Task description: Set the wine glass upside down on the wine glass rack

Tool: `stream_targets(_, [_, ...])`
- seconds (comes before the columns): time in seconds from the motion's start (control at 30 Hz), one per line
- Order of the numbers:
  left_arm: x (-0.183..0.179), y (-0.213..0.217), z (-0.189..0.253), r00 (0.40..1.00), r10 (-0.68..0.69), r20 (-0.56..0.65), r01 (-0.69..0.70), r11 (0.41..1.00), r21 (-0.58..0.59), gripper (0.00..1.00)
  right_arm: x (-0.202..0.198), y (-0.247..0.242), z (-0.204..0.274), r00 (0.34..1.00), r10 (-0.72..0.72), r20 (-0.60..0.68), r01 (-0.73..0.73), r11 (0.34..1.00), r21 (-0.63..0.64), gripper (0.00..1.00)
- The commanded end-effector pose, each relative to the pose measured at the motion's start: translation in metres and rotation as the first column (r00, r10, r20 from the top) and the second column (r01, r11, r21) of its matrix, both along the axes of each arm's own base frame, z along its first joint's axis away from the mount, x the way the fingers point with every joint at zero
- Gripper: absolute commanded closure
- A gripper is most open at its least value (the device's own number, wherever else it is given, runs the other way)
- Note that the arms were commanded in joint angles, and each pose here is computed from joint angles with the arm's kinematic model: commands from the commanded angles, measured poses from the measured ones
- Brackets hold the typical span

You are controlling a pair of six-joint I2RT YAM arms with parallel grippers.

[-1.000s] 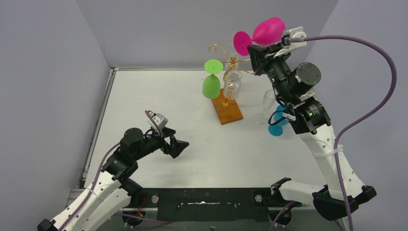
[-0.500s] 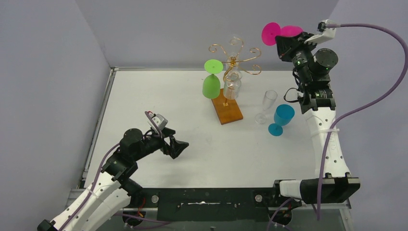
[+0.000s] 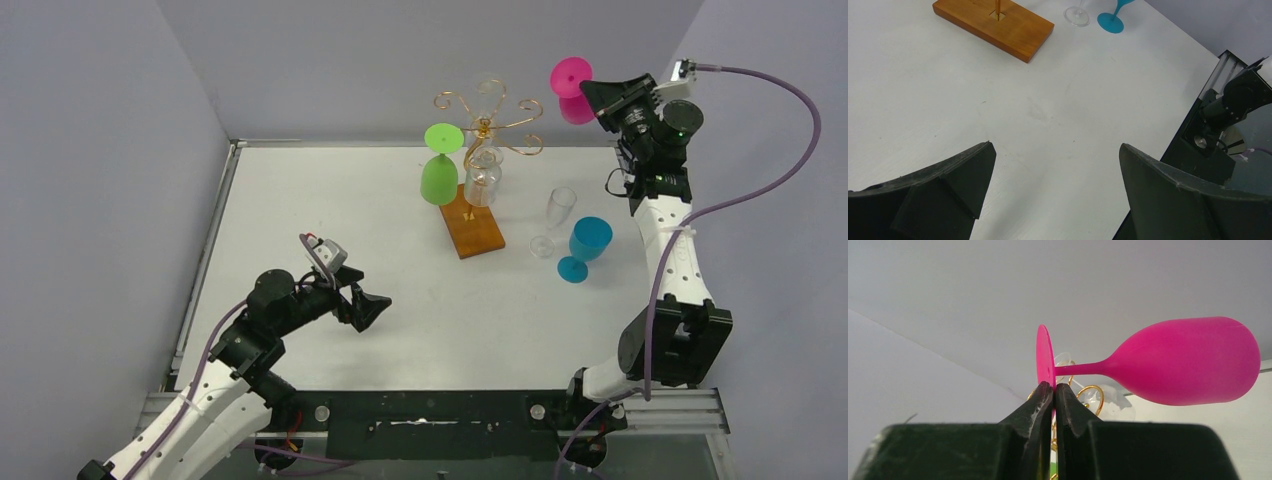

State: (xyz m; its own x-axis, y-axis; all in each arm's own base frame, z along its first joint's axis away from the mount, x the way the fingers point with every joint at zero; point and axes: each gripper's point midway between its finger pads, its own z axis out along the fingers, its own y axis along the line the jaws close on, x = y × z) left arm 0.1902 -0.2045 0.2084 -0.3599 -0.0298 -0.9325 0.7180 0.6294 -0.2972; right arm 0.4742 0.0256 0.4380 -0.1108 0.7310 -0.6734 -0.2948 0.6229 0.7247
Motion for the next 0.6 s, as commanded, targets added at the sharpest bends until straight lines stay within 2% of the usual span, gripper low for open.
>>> stream_targets(0.0, [0.001, -0.003, 0.016, 0.998, -0.02, 0.064, 0.021, 1.0, -0.023, 0.02, -0.006, 0.011, 0.026, 0.992, 0.076, 0.096, -0.081, 0.996, 0.047, 1.0])
stream_targets(0.3, [0.001, -0.002, 0.017, 0.997, -0.015, 0.074, 0.017, 1.0, -0.025, 0.02, 0.015, 0.013, 0.006, 0.992, 0.116, 0.044, -0.12, 0.988, 0.101, 1.0])
stream_targets(0.57, [0.001, -0.002, 0.016, 0.997, -0.014, 0.071, 0.016, 1.0, -0.023, 0.02, 0.023, 0.026, -0.004, 0.985, 0.17, 0.029, -0.172, 0.98, 0.098, 1.0])
